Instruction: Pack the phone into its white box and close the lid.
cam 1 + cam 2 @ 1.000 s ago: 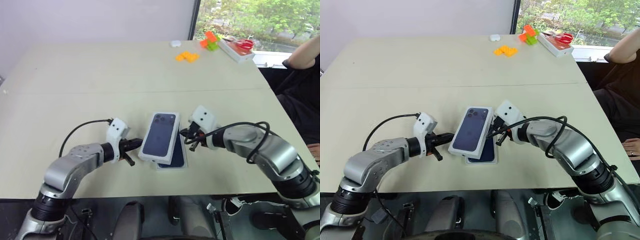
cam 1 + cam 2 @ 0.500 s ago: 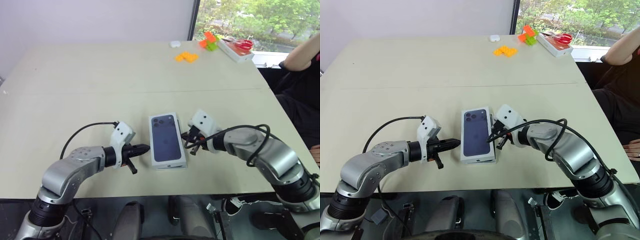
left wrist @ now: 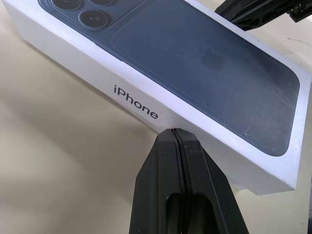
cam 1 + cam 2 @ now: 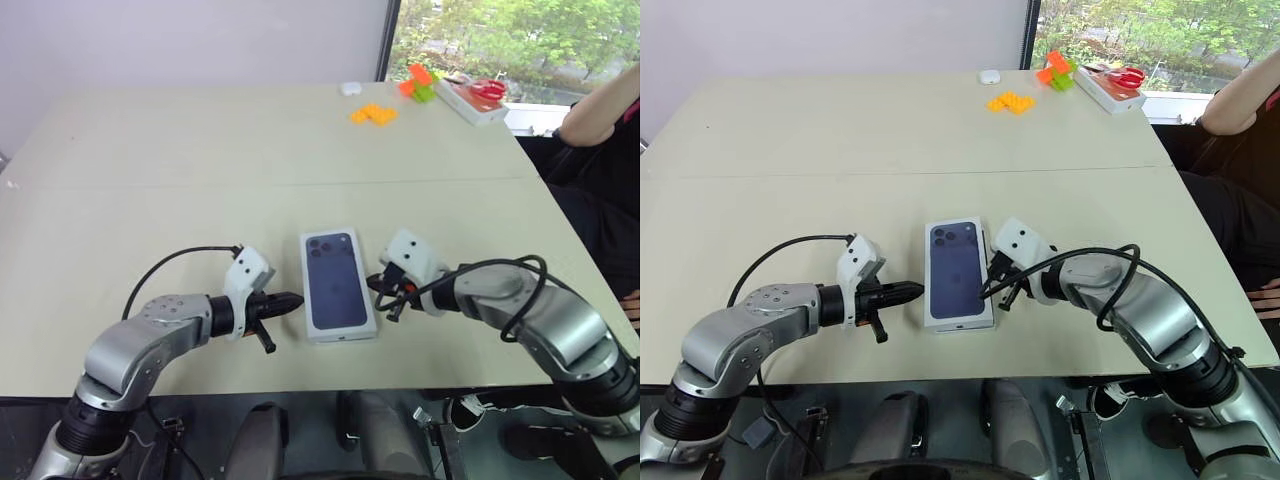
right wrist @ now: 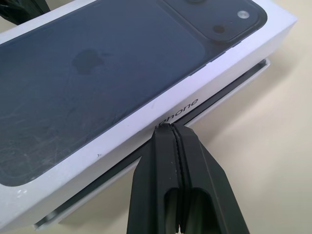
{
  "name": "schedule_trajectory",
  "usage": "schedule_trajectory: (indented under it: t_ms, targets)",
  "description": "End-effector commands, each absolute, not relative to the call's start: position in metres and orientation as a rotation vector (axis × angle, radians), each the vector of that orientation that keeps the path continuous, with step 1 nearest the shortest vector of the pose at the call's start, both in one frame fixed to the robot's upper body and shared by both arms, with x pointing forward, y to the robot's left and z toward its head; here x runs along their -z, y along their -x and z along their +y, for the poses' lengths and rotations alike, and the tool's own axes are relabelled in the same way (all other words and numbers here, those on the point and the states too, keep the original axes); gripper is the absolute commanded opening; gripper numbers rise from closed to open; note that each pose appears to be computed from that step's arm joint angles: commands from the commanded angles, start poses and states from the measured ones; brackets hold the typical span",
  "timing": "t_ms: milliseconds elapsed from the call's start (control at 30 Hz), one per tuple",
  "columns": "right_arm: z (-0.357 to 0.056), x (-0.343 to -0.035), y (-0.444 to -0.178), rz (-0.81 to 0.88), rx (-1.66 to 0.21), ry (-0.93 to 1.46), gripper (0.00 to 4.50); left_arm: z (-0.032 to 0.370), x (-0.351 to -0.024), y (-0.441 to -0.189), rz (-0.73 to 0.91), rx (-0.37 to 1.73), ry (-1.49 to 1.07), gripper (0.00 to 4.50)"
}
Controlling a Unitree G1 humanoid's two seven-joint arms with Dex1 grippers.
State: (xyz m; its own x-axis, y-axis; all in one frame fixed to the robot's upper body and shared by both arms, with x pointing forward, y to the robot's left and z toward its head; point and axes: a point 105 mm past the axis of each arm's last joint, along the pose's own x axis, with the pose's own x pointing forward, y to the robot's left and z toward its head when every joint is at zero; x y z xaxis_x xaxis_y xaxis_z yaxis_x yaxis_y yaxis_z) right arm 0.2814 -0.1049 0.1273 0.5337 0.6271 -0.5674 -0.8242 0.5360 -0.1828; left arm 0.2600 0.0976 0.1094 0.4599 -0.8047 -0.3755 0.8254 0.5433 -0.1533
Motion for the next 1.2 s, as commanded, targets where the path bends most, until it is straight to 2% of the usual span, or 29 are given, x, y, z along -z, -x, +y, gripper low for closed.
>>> schedule_trajectory:
  t_ms: [33, 1200]
  targets:
    - [-0.090, -0.134, -0.268, 0.431, -0.997, 0.473, 0.03, 0.081, -0.122, -0.249, 0.382, 1.102, -0.063, 0.00]
    - [-0.093, -0.137, -0.262, 0.427, -1.018, 0.491, 0.03, 0.079, -0.122, -0.244, 0.385, 1.147, -0.073, 0.00]
